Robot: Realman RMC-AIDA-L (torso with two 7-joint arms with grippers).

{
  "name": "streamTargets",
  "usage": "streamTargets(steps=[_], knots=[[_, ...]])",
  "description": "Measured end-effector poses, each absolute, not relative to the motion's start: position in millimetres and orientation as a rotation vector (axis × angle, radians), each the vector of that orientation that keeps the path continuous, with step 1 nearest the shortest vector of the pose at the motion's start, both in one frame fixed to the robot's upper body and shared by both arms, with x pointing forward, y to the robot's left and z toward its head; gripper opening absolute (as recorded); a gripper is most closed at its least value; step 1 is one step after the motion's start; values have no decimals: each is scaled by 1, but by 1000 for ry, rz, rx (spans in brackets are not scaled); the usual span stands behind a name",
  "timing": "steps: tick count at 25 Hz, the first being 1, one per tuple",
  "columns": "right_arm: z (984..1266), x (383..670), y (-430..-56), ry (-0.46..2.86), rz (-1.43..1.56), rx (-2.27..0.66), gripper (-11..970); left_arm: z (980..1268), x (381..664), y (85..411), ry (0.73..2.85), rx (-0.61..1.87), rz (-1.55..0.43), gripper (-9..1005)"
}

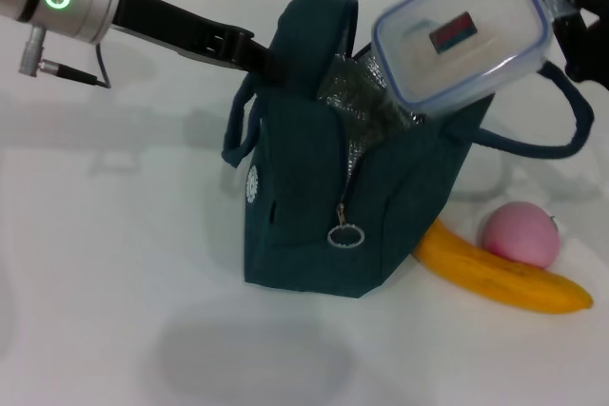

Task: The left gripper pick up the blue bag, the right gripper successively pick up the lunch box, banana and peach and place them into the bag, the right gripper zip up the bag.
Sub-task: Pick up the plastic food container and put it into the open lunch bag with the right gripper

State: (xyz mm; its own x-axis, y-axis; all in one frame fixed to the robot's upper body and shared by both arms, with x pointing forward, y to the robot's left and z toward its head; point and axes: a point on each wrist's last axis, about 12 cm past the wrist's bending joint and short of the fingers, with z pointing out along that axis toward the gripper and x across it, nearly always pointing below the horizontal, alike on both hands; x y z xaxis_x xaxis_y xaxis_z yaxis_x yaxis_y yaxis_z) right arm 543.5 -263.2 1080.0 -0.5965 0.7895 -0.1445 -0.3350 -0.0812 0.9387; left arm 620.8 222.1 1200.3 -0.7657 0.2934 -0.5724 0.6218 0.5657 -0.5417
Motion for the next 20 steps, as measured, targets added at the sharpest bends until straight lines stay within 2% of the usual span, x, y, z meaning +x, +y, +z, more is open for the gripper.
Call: streamTargets(steps=[9, 16, 20], knots=[[1076, 559, -235, 1596, 1751, 417, 164, 1201, 621, 214, 2374, 754, -1077, 53], [1092, 574, -203, 1673, 1698, 58, 170, 1199, 619, 212, 2373, 775, -1074, 53], [1094, 579, -201, 1712, 1640, -49, 173, 1198, 619, 212, 2371, 783, -1071, 53]])
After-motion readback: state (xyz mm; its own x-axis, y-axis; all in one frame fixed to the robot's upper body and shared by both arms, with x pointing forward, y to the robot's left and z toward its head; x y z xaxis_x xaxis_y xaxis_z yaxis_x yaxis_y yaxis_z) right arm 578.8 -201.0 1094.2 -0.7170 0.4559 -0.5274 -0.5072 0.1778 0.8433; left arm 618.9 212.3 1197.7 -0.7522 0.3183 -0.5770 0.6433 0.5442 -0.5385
